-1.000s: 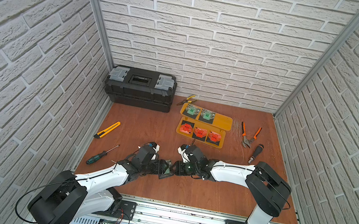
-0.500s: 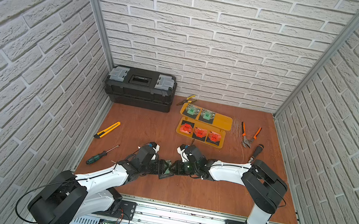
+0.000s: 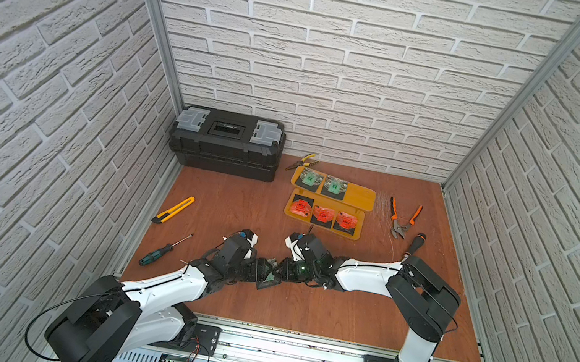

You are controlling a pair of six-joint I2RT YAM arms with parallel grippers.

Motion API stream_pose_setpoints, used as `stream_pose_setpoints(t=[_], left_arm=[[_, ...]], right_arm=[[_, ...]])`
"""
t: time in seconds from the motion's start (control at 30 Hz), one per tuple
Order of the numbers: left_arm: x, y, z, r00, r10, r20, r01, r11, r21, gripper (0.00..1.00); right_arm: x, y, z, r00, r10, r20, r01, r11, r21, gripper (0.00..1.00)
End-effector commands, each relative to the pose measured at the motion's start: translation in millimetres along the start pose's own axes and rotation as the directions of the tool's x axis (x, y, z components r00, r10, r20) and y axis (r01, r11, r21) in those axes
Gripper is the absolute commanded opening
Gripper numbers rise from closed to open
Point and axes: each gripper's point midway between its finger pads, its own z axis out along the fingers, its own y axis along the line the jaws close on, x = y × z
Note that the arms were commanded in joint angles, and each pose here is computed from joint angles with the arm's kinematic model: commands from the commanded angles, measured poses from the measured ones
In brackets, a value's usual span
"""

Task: Place the tea bags on the shelf by color
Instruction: Pick up the tea bag from the center of the board.

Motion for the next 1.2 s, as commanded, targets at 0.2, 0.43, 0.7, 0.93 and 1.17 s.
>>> stream_pose_setpoints(t=[0.2, 0.43, 0.7, 0.93, 1.17], left_arm=[[0.4, -0.8, 2.0, 1.000, 0.004, 0.001, -0.004, 1.000, 0.010, 0.71], [-4.3, -1.2, 1.2, 1.000, 0.002, 0.014, -0.002, 1.000, 0.003, 0.76], [-27.6, -8.9, -9.0, 0.996, 0.011, 0.087, -0.010, 1.000, -0.005, 0.96], [-46.5, -11.2, -26.1, 0.983, 0.009, 0.181, -0.007, 1.000, -0.015, 0.98], [-56.3, -8.8, -44.1, 0.966, 0.013, 0.260, -0.004, 0.999, -0.035, 0.98]], right_arm=[[-14.1, 11.8, -2.1, 0.999, -0.003, 0.035, 0.004, 0.999, -0.046, 0.13], [-15.9, 14.3, -5.2, 0.999, -0.011, 0.042, 0.013, 0.999, -0.052, 0.03], [-17.3, 21.0, -22.1, 0.997, -0.044, 0.066, 0.047, 0.997, -0.053, 0.03], [-17.0, 23.5, -46.7, 0.993, -0.074, 0.097, 0.077, 0.997, -0.029, 0.03], [-17.5, 22.7, -73.7, 0.987, -0.090, 0.133, 0.092, 0.996, -0.008, 0.03]])
